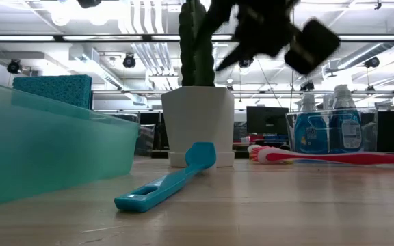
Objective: Pick & Place Kitchen Sink Supplies
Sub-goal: Put the blue dishwashing brush into the left transparent bin
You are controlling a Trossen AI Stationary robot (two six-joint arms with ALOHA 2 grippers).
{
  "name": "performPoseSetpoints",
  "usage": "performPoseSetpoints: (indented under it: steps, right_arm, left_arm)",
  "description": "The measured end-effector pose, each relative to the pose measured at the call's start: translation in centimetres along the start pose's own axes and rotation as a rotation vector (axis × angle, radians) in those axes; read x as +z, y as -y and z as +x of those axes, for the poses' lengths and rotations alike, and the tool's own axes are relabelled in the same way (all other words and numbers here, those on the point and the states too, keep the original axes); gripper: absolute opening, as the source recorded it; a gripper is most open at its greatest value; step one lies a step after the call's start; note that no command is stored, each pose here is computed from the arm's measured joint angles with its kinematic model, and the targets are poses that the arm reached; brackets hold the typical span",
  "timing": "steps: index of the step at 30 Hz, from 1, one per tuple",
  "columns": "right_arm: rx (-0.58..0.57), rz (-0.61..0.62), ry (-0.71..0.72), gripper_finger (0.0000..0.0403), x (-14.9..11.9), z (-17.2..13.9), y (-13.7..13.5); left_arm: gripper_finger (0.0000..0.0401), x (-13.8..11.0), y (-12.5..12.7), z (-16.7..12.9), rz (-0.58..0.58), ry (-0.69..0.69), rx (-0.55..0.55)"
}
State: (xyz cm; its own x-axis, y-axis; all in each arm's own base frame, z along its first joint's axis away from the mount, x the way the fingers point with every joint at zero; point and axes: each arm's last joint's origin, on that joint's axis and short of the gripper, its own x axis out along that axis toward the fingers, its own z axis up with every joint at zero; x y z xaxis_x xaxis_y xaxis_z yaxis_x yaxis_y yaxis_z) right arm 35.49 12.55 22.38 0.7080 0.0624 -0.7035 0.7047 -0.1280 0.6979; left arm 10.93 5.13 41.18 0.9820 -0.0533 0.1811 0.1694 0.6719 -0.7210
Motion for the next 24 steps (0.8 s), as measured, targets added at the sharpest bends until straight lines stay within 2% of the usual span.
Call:
performPoseSetpoints:
  steps: [4,10,13,16,20,24]
  right_arm:
    - [-0.01,0.083,0.002,0.0175,0.2,1.8,1.5]
    - [-0.074,0.112,0.037,0.0167,0.0,5.0,2.5]
    - [-0.076,0.105,0.038,0.0159,-0.6,6.4,1.6]
    - [-0.133,0.086,0.059,0.015,-1.2,8.0,1.0]
    - [-0.26,0.032,0.108,0.0138,-1.8,9.5,0.4]
    - [-0.344,-0.026,0.141,0.0132,-2.4,9.4,-1.3]
  left_arm:
    - [0.0198,-0.1,0.5,-0.3,0.011,-0.019,-0.043]
    - [0.0202,-0.2,0.8,-0.6,0.028,-0.034,-0.063]
    - [0.0202,-0.2,0.8,-0.6,0.017,-0.054,-0.076]
    - [0.0202,-0.3,0.9,-0.6,0.012,-0.069,-0.085]
    - [0.0202,-0.3,0.9,-0.7,0.009,-0.081,-0.094]
    - [0.0202,-0.4,1.0,-0.8,0.012,-0.087,-0.103]
